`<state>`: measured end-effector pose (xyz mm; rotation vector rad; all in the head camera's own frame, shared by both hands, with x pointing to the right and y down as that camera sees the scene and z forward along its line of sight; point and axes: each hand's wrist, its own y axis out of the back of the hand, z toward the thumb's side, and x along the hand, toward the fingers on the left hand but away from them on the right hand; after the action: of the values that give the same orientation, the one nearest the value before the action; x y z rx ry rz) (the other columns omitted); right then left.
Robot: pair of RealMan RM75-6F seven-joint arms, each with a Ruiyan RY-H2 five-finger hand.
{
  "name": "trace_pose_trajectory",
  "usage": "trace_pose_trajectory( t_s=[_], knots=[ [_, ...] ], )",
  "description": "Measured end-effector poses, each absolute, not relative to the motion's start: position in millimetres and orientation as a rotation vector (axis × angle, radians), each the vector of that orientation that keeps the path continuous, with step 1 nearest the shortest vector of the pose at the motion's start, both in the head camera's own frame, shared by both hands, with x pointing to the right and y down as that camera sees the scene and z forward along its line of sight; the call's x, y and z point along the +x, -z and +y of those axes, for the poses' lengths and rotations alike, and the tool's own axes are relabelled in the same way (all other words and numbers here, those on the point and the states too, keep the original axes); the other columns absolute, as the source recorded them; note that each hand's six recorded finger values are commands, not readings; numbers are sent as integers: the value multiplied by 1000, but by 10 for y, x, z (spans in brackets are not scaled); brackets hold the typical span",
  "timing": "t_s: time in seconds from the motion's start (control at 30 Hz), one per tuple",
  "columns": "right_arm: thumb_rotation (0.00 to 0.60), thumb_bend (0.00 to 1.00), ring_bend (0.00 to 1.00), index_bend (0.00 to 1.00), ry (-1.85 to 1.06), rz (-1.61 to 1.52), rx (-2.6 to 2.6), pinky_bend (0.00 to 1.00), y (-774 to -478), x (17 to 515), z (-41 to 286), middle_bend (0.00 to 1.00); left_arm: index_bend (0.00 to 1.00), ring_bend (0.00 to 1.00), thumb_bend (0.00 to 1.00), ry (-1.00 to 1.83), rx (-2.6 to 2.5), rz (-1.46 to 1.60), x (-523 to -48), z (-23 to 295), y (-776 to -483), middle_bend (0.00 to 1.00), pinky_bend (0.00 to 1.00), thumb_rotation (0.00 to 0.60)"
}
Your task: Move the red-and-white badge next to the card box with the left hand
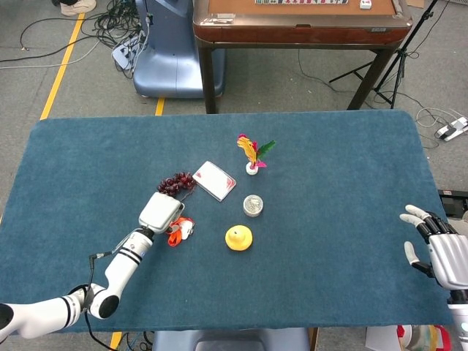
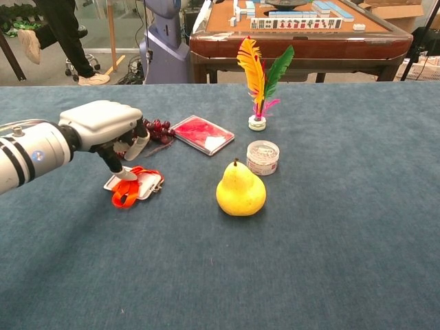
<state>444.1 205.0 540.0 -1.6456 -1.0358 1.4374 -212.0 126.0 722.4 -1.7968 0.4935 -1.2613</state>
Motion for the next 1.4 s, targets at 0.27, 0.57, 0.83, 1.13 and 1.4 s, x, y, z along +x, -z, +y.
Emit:
trace_pose_trajectory(
  t_s=[0.27,0.57,0.83,1.13,1.4],
  knots=[
    [600,474,156,274,-1435,-1043,-1644,355,-5386,4454,2046,201,773,994,0,1246,-1797,492,-1992,1216,-7230,1000,1000,600],
    [600,474,156,275,-1433,-1045,-1643,356,-5379,4457,2047,201,771,994,0,1240,-1776,505,-2061,1206,-7146,1000,1000,600],
    [600,475,156,275,-1432,-1044,-1641,355,-5371,4454,2061,201,767,994,0,1231,-1771,497,-2224,1260,-7028,1000,1000,600],
    [600,474,156,275,-1429,-1040,-1645,355,-5370,4443,2070,201,767,994,0,1199,-1767,444,-2293,1463,-6958,1000,1000,600],
    [600,474,156,275,-1423,-1044,-1645,355,-5356,4439,2074,201,767,994,0,1198,-1767,409,-2295,1581,-7002,1000,1000,600]
  ],
)
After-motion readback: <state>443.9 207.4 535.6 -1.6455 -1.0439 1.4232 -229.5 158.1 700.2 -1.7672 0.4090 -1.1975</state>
